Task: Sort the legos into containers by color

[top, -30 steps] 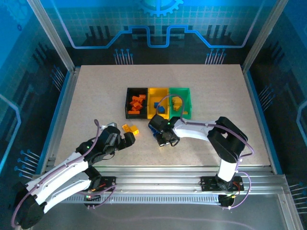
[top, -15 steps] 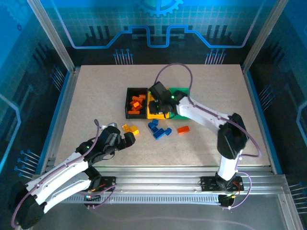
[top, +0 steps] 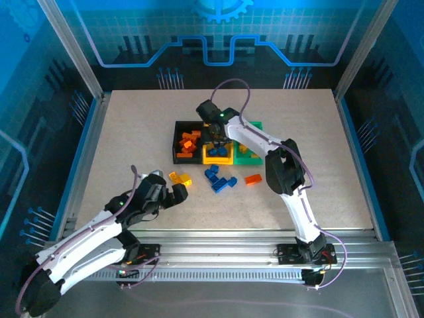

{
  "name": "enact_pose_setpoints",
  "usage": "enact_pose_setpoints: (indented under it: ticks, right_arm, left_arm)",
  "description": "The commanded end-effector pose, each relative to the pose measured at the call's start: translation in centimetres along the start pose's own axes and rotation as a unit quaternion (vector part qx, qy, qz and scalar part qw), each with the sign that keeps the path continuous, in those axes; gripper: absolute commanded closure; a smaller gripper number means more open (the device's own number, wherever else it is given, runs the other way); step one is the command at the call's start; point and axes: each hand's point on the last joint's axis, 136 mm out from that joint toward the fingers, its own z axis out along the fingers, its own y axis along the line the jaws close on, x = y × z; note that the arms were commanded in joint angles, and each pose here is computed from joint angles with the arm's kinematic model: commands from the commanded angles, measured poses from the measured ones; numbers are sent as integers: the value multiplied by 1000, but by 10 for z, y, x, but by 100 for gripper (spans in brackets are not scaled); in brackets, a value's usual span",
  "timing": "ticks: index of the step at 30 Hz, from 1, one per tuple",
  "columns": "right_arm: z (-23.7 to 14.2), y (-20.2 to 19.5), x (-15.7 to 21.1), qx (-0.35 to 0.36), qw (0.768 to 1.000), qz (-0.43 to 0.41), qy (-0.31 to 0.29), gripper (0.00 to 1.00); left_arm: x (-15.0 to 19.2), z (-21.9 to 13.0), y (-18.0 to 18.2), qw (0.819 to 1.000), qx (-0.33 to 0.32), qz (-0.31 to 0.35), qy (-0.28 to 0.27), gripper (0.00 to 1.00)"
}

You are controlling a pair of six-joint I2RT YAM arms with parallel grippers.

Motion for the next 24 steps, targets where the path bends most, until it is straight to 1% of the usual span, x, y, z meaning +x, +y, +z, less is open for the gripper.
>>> enact_pose_setpoints:
  ticks: [1, 4, 7, 10, 14, 18, 21, 24]
  right_arm:
    - [-33, 2, -10, -14, 1000, -2, -22, 33]
    - [-58, 6, -1, -39, 998, -12, -40, 33]
    - [-76, 4, 26, -54, 997, -26, -43, 31]
    - [-85, -8, 60, -59, 997, -32, -37, 29]
    - [-81, -30, 107, -53, 998, -25, -10, 27]
    - [-66, -49, 149, -41, 998, 19, 38, 27]
    - [-53, -55, 168, -36, 995, 78, 58, 28]
    - [-45, -56, 173, -30, 987, 143, 58, 29]
  left_arm:
    - [-2, -6, -7, 1000, 11, -1, 4, 1]
    - [-4, -7, -10, 1000, 15, 1, 2, 1]
    - [-6, -8, -12, 1000, 17, 4, -1, 1]
    - [-8, -8, -14, 1000, 20, 5, -3, 1]
    - [-9, -8, -15, 1000, 21, 5, -5, 1]
    - [-9, -5, -14, 1000, 19, 3, -4, 1]
    - [-8, -1, -13, 1000, 17, 2, -2, 1]
    - [-7, 0, -13, 1000, 16, -1, 0, 1]
